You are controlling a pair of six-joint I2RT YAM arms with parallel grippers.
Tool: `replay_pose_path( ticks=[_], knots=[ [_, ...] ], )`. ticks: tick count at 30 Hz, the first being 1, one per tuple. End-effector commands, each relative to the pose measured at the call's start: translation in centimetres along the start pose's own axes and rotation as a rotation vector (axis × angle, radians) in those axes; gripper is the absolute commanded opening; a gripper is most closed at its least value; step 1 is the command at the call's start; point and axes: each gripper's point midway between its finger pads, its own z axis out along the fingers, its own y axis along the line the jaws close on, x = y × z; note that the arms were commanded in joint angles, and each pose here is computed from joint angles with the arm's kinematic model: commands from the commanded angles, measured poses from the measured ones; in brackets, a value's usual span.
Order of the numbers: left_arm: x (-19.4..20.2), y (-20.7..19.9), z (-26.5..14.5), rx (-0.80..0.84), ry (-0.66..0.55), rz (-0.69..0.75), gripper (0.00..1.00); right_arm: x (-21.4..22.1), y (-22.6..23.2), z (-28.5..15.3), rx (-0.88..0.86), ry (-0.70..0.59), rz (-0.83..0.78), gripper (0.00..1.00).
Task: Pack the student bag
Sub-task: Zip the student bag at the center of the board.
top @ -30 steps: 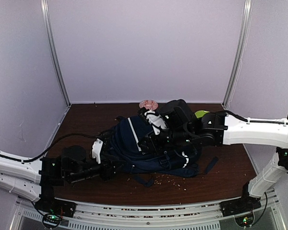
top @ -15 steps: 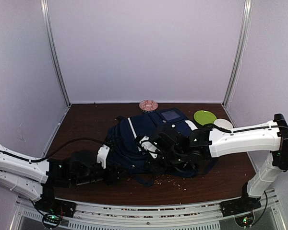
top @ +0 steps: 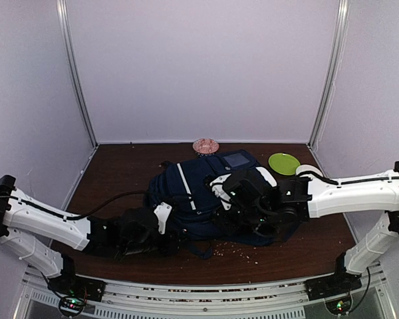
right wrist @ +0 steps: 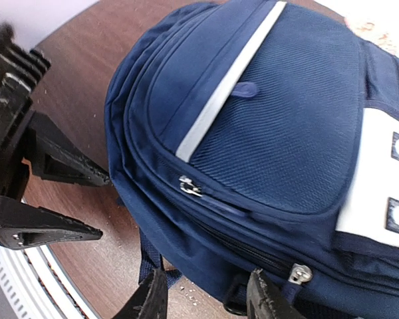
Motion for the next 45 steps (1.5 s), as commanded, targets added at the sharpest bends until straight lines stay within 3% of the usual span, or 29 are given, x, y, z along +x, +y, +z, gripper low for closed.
replay_pose_path(
  ticks=[1, 9, 35, 45],
  knots=[
    [-1.0, -0.3, 0.6, -0.024, -0.011, 0.007, 0.78, -1.0, -1.5, -1.7, 0.040, -0.082, 0.084, 0.40],
    [-0.1, 0.0, 1.6, -0.055, 0.035, 0.008, 0.65, -1.2, -2.2, -3.2, 0.038, -0.134, 0.139, 0.40],
    [1.5, 0.8, 4.0, -0.089, 0.142, 0.042, 0.37, -0.4, -3.1, -4.3, 0.047, -0.158, 0.171, 0.40],
    [2.0, 1.7, 4.0, -0.118, 0.159, 0.047, 0.36, -0.5, -2.9, -4.2, 0.041, -0.161, 0.173, 0.40]
  ],
)
